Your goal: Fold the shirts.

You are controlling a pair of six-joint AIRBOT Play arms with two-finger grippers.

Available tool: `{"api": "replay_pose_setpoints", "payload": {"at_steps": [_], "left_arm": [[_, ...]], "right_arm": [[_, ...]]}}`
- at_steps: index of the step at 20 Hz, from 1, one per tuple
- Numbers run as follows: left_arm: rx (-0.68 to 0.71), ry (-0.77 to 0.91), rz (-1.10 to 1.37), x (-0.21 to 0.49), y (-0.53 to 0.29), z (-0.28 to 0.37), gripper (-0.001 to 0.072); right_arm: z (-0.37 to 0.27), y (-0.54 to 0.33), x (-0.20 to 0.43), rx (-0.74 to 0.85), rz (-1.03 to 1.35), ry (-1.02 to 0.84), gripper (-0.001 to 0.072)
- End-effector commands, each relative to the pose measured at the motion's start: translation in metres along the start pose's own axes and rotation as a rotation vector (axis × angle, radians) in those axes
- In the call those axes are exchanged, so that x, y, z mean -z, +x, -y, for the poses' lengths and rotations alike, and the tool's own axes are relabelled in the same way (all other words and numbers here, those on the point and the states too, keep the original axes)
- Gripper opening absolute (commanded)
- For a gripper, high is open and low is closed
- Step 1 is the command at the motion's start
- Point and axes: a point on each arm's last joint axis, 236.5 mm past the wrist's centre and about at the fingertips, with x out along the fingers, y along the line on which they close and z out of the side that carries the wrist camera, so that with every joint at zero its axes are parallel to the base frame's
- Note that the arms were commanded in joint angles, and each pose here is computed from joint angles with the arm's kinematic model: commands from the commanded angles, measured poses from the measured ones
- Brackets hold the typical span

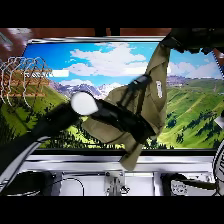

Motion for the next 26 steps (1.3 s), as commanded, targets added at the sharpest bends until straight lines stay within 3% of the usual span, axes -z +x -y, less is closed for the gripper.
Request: {"api": "replay_pose_setpoints", "payload": {"at_steps": [1, 7, 12, 13, 15, 16, 19, 22, 26], "left_arm": [[-0.034, -0.031, 0.042, 0.012, 0.067, -0.016, 0.0059], [-0.130, -0.062, 0.173, -0.009, 0.088, -0.061, 0.0060], [-0.137, -0.083, 0.121, 0.006, 0.098, -0.075, 0.0076], [-0.136, -0.084, 0.123, 0.000, 0.091, -0.077, 0.0193], [-0.126, -0.095, 0.104, -0.012, 0.066, -0.086, 0.0497], [-0.119, -0.101, 0.079, -0.015, 0.049, -0.092, 0.0541], [-0.125, -0.107, 0.052, -0.035, -0.023, -0.119, 0.0540], [-0.247, -0.141, 0.197, -0.072, -0.113, -0.172, 0.0541], [-0.382, -0.141, 0.318, -0.092, -0.205, -0.232, 0.0666]], "right_arm": [[-0.006, 0.012, 0.018, 0.001, -0.075, -0.027, 0.0080], [0.083, 0.005, 0.055, 0.444, -0.249, -0.160, 0.0080], [0.091, 0.015, 0.059, 0.456, -0.278, -0.157, 0.0080], [0.092, 0.017, 0.060, 0.455, -0.281, -0.155, 0.0081], [0.100, 0.015, 0.058, 0.490, -0.280, -0.160, 0.0080], [0.107, 0.011, 0.057, 0.521, -0.279, -0.168, 0.0081], [0.113, 0.009, 0.056, 0.542, -0.289, -0.198, 0.0081], [0.082, 0.025, 0.067, 0.388, -0.317, -0.201, 0.0081], [0.031, 0.037, 0.079, 0.151, -0.342, -0.222, 0.0081]]}}
